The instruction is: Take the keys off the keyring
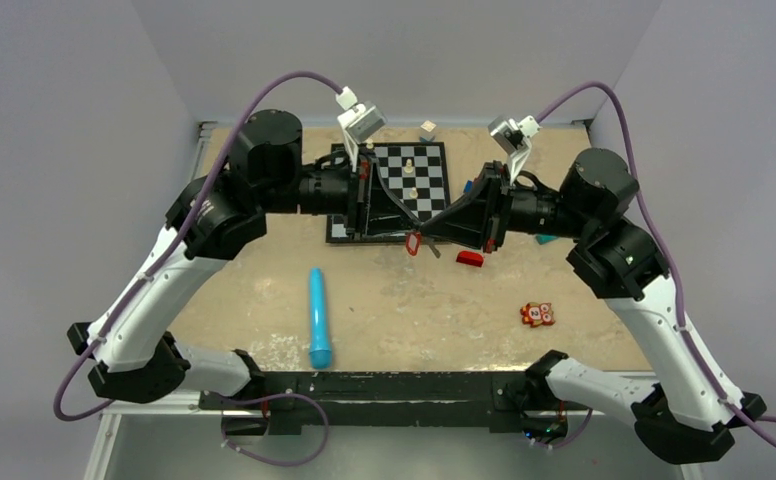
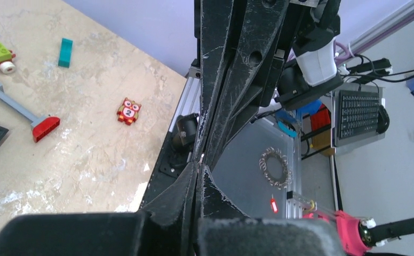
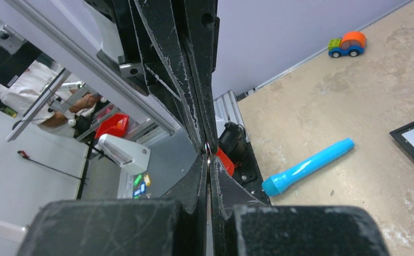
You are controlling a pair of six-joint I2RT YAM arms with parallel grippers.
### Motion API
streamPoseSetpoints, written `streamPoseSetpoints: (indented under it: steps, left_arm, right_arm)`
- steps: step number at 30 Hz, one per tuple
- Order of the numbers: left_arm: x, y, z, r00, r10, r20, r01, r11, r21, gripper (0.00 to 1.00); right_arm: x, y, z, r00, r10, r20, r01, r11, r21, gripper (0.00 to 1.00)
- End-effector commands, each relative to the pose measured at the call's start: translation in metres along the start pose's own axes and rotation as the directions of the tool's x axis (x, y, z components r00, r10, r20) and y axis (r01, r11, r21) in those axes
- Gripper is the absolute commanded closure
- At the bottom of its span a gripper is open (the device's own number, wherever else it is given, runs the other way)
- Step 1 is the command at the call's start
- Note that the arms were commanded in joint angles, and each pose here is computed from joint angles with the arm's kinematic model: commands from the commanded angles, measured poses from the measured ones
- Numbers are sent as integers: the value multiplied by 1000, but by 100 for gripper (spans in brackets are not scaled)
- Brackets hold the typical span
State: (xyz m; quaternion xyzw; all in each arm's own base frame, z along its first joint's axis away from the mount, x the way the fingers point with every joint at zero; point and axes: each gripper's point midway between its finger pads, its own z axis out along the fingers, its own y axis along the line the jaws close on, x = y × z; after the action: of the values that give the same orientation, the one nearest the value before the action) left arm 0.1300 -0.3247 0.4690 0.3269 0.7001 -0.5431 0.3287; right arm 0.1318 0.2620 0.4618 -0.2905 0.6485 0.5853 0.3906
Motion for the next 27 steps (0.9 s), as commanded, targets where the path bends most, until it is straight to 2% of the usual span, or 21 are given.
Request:
streamPoseSetpoints:
  steps: [1, 10, 17, 27]
  left_arm:
    - [-20, -11, -2, 994, -20, 110, 17, 1000, 25, 100]
    - [-32, -8, 4, 975, -55, 215, 55, 998, 6, 100]
    - [-46, -10, 5, 961, -62, 271, 65, 998, -1, 100]
    - [-53, -11, 3, 953, -64, 297, 68, 998, -6, 100]
  right_arm:
    - [-35, 6, 0, 988, -59, 145, 56, 998, 22, 100]
    - [-58, 5, 3, 968, -22, 251, 16, 1000, 25, 100]
    - [-69, 5, 7, 960, -19, 280, 14, 1000, 18, 100]
    - [-74, 7, 8, 954, -16, 299, 15, 1000, 8, 100]
